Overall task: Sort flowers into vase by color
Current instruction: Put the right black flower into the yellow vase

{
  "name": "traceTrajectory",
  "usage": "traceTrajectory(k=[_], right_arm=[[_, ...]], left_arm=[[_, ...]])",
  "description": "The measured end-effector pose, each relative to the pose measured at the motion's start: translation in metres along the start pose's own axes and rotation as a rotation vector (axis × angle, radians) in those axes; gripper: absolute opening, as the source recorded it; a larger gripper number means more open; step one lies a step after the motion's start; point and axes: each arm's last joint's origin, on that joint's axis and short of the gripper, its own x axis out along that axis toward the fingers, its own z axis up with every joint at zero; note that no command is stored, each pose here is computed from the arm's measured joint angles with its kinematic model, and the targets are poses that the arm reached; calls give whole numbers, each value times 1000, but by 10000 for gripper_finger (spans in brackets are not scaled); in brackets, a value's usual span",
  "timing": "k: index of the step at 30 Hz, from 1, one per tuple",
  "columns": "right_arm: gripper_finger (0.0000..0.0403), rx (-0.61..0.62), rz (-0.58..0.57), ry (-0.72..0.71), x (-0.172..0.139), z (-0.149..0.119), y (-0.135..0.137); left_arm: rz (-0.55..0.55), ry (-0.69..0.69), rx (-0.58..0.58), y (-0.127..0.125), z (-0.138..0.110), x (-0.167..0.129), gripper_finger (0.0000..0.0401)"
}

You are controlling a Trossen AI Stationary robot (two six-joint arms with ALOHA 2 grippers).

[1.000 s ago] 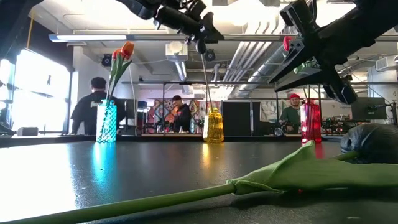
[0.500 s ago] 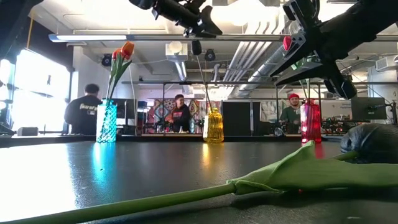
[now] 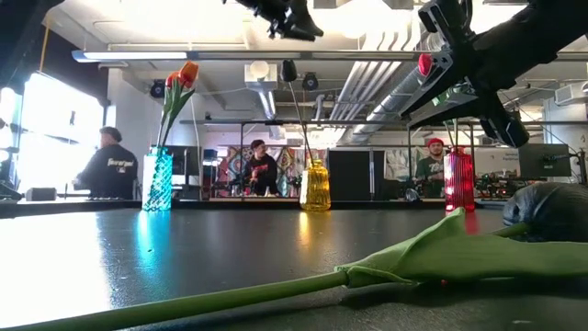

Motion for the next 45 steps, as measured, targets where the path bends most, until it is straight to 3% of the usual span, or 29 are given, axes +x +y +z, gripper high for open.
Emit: traceTrajectory(k=[6,13,18,27,33,45], right_arm=[[64,1,2,13,0,0,0],[64,-6,8,43,-1,-3,0],[64,-44,-22,65,-4,-8,-3],[64,-94,-111,101,-11,-18,-14],[64,-126,-148,112,-17,-25,-19],[64,-142,-119,137,-26,-37,-19]], left_arm=[[57,27,97,-7,21,-17,193],[80,-55,70,-2,45,-36,192],[44,-49,26,-14,53,-45,192],[-163,235,-49,-71,24,-40,189],[-262,291,-125,-93,9,-36,175],[-337,339,-222,-153,-20,-48,161]])
